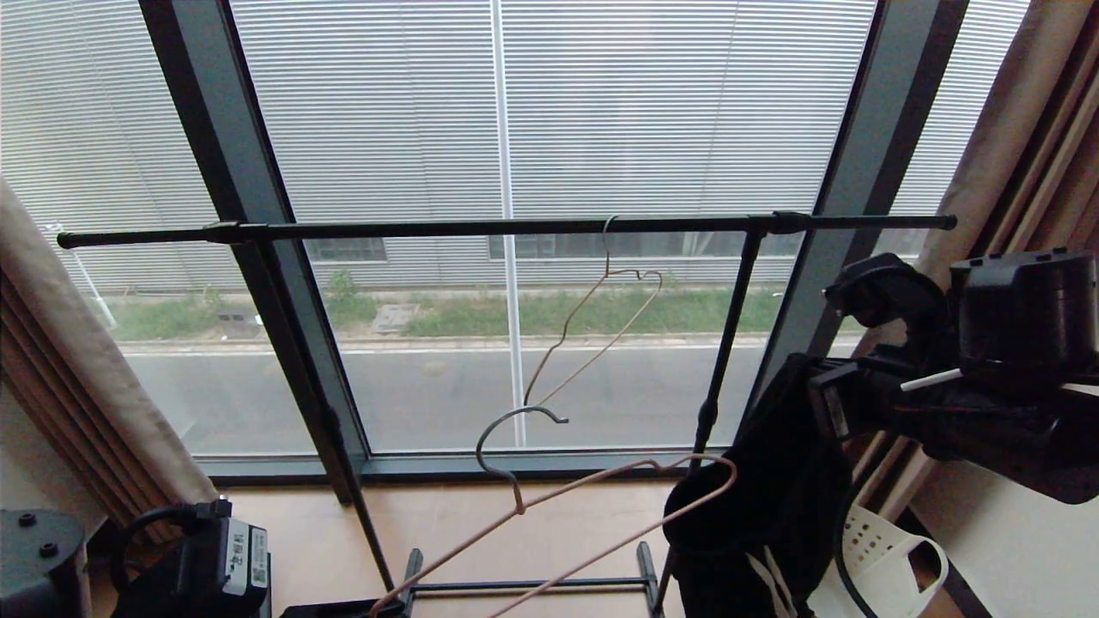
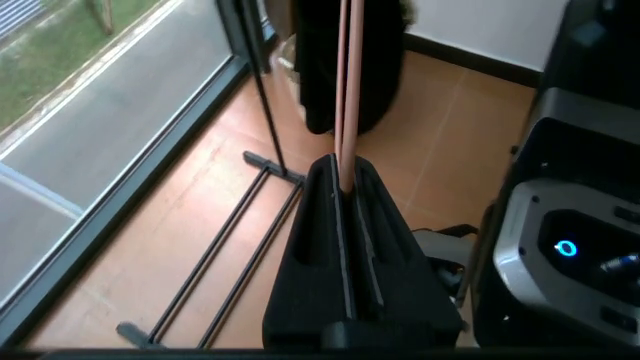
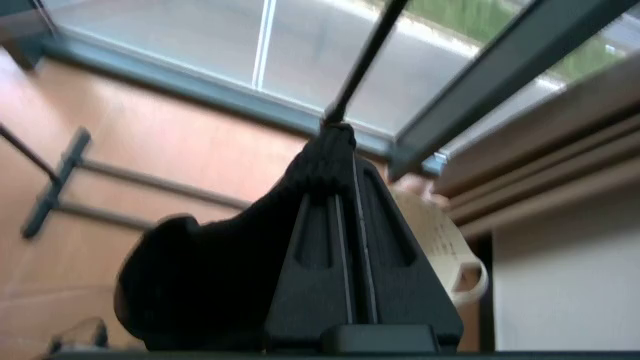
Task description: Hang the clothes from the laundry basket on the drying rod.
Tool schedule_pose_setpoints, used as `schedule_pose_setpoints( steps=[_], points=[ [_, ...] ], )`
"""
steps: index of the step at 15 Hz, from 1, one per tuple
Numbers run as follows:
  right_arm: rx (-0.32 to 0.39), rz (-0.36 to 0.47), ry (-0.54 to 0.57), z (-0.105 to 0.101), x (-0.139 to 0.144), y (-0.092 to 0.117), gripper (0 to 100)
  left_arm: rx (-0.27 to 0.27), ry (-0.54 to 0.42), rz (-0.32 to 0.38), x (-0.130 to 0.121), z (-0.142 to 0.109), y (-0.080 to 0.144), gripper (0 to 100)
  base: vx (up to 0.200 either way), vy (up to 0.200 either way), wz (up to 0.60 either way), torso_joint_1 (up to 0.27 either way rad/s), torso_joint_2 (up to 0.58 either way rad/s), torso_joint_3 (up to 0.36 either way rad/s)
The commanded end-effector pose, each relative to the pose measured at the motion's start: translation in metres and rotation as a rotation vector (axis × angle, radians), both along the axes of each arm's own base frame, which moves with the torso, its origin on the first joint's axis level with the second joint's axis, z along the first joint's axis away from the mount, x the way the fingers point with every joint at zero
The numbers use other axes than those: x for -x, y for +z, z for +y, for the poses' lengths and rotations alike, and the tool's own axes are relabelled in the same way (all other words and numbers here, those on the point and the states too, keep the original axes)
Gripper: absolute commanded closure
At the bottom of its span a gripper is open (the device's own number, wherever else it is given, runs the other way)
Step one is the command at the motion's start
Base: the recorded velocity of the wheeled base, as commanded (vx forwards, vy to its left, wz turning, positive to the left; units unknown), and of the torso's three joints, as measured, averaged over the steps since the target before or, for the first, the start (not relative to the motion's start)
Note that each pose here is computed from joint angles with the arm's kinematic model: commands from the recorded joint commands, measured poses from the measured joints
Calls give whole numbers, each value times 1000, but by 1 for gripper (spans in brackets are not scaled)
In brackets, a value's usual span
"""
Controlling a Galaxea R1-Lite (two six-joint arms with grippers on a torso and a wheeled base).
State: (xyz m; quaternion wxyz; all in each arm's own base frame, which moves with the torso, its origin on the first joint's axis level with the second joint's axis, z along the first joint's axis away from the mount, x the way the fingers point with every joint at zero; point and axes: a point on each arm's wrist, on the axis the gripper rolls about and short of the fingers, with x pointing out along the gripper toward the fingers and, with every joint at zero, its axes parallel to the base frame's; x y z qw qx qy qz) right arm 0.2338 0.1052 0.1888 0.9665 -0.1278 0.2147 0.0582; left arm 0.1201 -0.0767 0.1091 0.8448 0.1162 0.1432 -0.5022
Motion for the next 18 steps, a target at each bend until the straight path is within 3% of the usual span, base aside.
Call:
schedule_pose_setpoints(
  steps=[1, 9, 18],
  points=[
    [-10, -23, 11, 4, -4, 2, 100, -9, -13, 17, -4, -5, -2, 100, 0, 0, 0, 0, 0, 0],
    [-7, -23, 96, 24, 9, 3, 100, 1, -9, -1, -32, -20, -7, 100, 0, 0, 0, 0, 0, 0],
    [30, -48, 133, 50, 25, 4, 100, 4, -17, -8, -38, -24, -9, 100, 0, 0, 0, 0, 0, 0]
  ],
)
